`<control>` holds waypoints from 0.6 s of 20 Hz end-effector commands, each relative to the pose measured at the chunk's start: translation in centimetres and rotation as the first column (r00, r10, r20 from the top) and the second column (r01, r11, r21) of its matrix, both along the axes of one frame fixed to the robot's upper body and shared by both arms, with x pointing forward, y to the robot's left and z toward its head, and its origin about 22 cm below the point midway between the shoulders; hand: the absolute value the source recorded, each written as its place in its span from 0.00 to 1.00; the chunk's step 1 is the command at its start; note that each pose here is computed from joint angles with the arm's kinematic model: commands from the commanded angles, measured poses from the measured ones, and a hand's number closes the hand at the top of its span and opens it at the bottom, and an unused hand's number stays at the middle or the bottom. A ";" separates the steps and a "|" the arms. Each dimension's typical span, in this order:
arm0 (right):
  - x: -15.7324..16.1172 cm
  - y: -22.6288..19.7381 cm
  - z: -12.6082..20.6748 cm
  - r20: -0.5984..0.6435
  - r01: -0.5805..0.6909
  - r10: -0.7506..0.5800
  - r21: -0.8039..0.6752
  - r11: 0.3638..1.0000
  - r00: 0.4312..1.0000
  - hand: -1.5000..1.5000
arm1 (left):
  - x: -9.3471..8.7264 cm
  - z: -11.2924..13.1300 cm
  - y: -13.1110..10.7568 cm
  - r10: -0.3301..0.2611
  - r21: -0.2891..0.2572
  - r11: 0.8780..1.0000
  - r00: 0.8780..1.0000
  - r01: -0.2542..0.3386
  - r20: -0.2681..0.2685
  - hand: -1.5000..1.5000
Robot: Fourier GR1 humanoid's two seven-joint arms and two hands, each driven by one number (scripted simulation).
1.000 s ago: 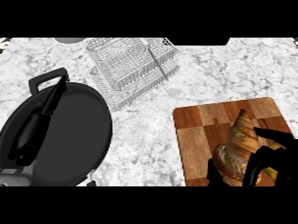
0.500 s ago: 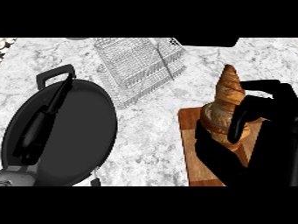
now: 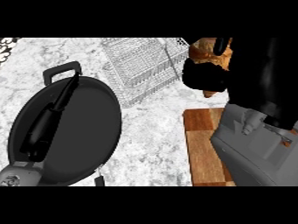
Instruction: Pick the croissant from the cutting board and place it in the tiered basket
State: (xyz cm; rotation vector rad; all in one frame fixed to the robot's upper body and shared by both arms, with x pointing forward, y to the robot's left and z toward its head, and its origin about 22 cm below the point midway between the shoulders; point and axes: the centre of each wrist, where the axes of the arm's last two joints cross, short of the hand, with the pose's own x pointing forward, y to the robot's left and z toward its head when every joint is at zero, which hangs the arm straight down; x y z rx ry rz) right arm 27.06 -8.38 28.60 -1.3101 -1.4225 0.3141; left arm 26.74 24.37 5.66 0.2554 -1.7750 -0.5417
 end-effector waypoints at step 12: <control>11.5 2.9 2.2 -0.128 0.162 -0.130 0.293 0.942 0.983 1.00 | 1.0 0.8 -1.7 -0.042 0.005 0.999 0.999 0.042 0.028 0.50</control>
